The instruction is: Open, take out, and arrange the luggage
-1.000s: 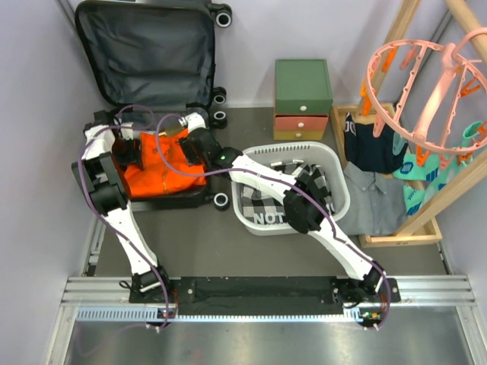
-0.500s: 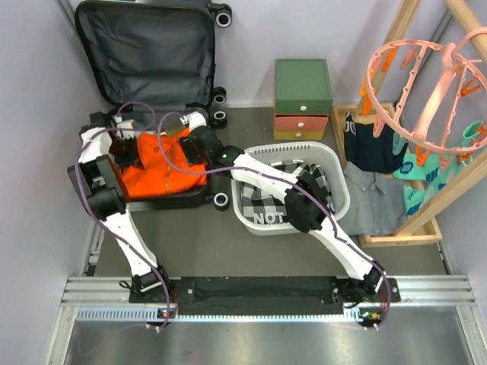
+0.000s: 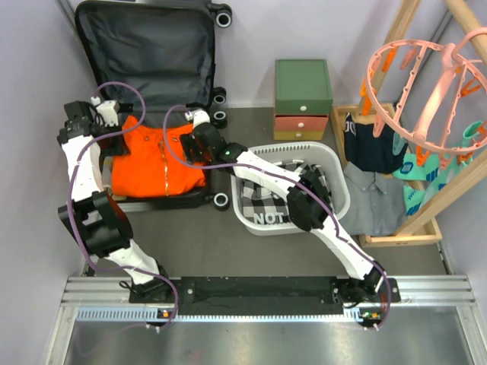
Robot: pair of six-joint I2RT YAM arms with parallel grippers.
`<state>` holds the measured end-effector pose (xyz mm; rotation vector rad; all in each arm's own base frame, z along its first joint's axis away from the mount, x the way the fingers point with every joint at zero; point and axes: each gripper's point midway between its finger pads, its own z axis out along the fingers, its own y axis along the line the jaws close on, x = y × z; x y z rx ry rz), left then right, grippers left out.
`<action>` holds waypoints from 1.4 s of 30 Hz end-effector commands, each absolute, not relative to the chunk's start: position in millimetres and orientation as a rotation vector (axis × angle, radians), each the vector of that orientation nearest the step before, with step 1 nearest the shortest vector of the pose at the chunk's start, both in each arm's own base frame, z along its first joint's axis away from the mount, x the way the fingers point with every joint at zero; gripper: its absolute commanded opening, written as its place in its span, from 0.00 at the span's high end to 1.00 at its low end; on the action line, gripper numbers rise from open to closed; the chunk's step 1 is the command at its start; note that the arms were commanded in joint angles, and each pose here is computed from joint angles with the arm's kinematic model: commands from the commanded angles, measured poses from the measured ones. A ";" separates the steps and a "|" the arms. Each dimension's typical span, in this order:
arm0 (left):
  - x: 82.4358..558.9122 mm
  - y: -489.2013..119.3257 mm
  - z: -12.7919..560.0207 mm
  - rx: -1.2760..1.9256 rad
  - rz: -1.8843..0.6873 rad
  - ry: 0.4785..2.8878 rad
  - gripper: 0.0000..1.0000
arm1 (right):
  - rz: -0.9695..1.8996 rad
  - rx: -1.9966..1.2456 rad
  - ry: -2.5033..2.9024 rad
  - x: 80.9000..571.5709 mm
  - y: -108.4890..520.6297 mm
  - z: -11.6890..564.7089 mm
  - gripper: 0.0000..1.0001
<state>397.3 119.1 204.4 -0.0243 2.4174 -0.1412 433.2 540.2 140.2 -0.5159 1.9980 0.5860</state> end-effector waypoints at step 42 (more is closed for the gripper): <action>366.0 99.7 77.4 -0.001 -0.211 2.650 1.00 | -0.004 -0.570 2.221 440.5 417.5 106.7 0.30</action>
